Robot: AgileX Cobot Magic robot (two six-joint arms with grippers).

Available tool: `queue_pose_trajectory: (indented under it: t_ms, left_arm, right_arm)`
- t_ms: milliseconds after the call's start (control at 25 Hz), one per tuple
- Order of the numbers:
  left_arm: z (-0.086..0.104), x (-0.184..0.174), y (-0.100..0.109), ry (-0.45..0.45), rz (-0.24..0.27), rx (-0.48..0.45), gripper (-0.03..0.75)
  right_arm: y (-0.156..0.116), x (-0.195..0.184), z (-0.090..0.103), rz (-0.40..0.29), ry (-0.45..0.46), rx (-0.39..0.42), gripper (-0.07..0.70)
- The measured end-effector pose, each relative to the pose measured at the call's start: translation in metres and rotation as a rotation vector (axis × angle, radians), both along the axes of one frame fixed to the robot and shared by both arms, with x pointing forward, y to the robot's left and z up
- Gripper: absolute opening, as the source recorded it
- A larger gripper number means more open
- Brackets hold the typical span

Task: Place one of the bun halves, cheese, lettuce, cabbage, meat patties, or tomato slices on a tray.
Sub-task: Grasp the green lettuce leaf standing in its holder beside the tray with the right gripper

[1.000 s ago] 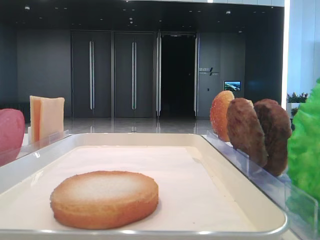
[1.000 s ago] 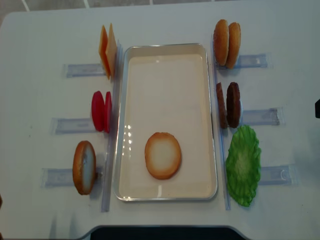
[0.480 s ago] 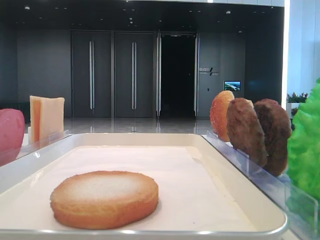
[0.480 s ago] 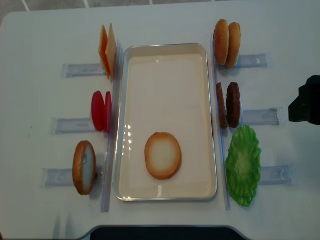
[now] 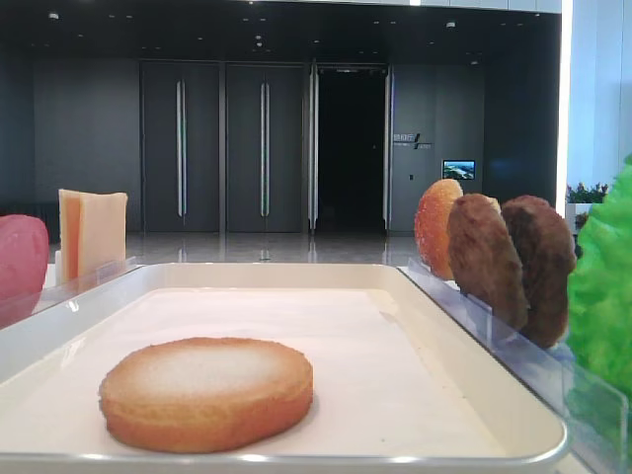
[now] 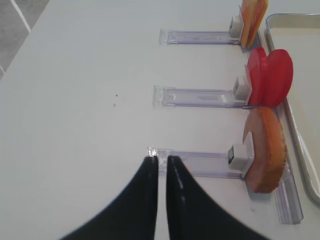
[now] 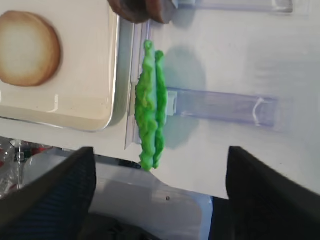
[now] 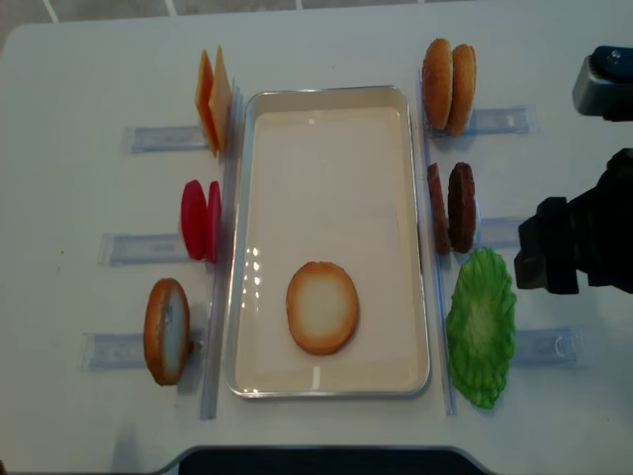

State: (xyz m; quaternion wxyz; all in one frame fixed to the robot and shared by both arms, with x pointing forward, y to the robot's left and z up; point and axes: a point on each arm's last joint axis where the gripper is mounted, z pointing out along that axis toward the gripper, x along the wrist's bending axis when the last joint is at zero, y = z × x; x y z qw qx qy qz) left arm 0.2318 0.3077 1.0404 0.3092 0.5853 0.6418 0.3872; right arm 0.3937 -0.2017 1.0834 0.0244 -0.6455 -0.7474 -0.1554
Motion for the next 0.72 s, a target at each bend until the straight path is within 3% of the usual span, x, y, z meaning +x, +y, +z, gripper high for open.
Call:
queue_pose_trajectory:
  t_ms: [280, 720]
  left_arm:
    - [0.000, 0.000, 0.000, 0.000, 0.000, 0.000, 0.000]
    - [0.000, 0.000, 0.000, 0.000, 0.000, 0.000, -0.001]
  right_arm:
    - [0.018, 0.020, -0.026, 0.027, 0.067, -0.084, 0.540]
    - [0.028, 0.035, -0.038, 0.017, 0.044, -0.070, 0.540]
